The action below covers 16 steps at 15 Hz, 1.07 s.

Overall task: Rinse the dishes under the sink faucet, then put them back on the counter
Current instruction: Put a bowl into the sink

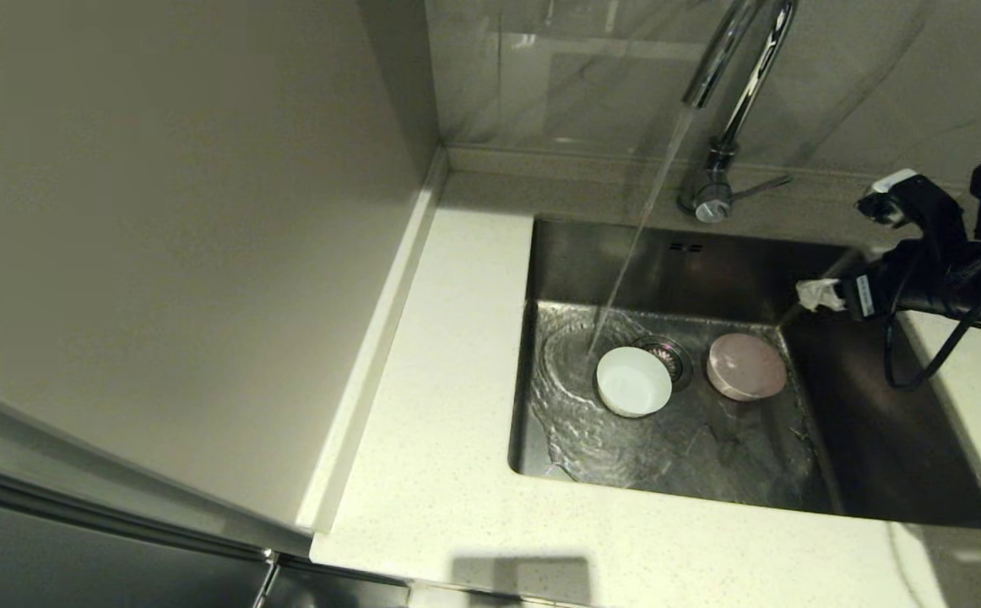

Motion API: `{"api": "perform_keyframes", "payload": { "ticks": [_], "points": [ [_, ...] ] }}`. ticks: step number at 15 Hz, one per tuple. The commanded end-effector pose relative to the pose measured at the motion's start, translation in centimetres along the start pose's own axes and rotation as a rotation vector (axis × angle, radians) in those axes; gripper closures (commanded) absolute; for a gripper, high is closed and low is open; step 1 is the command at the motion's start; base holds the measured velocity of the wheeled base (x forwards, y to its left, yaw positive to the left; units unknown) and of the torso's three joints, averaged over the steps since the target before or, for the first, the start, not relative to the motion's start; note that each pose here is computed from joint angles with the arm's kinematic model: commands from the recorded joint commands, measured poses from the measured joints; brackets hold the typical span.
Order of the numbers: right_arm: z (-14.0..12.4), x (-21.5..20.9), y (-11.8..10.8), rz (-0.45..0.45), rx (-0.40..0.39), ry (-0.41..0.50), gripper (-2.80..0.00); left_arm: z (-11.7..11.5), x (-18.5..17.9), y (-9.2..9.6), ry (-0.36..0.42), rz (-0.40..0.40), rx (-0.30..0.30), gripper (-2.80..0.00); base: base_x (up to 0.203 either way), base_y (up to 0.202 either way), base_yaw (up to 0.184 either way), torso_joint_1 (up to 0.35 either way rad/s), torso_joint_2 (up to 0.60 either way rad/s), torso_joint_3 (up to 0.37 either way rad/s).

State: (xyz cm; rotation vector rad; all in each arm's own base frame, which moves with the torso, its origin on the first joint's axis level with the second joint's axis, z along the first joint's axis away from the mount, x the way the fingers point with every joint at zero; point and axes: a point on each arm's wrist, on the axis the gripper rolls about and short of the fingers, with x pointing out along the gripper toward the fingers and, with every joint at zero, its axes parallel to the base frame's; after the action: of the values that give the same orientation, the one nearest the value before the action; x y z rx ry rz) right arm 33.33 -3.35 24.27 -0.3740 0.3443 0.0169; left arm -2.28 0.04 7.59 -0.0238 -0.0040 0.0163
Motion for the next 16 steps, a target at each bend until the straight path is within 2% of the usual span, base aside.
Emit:
{"api": "perform_keyframes", "payload": {
  "ticks": [1, 3, 4, 8, 12, 16],
  "points": [
    [0.9, -2.7, -0.6, 0.037, 0.058, 0.116, -2.80, 0.0, 0.0, 0.0, -0.002, 0.000, -0.001, 0.00, 0.000, 0.000, 0.000, 0.000, 0.00, 0.000],
    [2.2, -4.9, -1.1, 0.053, 0.139, 0.237, -2.80, 0.0, 0.0, 0.0, -0.002, 0.000, -0.001, 0.00, 0.000, 0.000, 0.000, 0.000, 0.00, 0.000],
    [2.4, -5.6, -1.3, 0.013, 0.178, 0.274, -2.80, 0.0, 0.0, 0.0, -0.002, 0.000, -0.001, 0.00, 0.000, 0.000, 0.000, 0.000, 0.00, 0.000],
    [2.2, -6.6, -3.2, -0.100, 0.241, 0.284, -2.80, 0.0, 0.0, 0.0, -0.002, 0.000, -0.001, 0.00, 0.000, 0.000, 0.000, 0.000, 0.00, 0.000],
    [0.9, -7.4, -5.9, -0.258, 0.346, 0.319, -2.80, 0.0, 0.0, 0.0, -0.002, 0.000, -0.001, 0.00, 0.000, 0.000, 0.000, 0.000, 0.00, 0.000],
    [-0.4, -9.4, -9.4, -0.392, 0.417, 0.326, -2.80, 0.0, 0.0, 0.0, -0.002, 0.000, -0.001, 0.00, 0.000, 0.000, 0.000, 0.000, 0.00, 0.000]
  ]
}}
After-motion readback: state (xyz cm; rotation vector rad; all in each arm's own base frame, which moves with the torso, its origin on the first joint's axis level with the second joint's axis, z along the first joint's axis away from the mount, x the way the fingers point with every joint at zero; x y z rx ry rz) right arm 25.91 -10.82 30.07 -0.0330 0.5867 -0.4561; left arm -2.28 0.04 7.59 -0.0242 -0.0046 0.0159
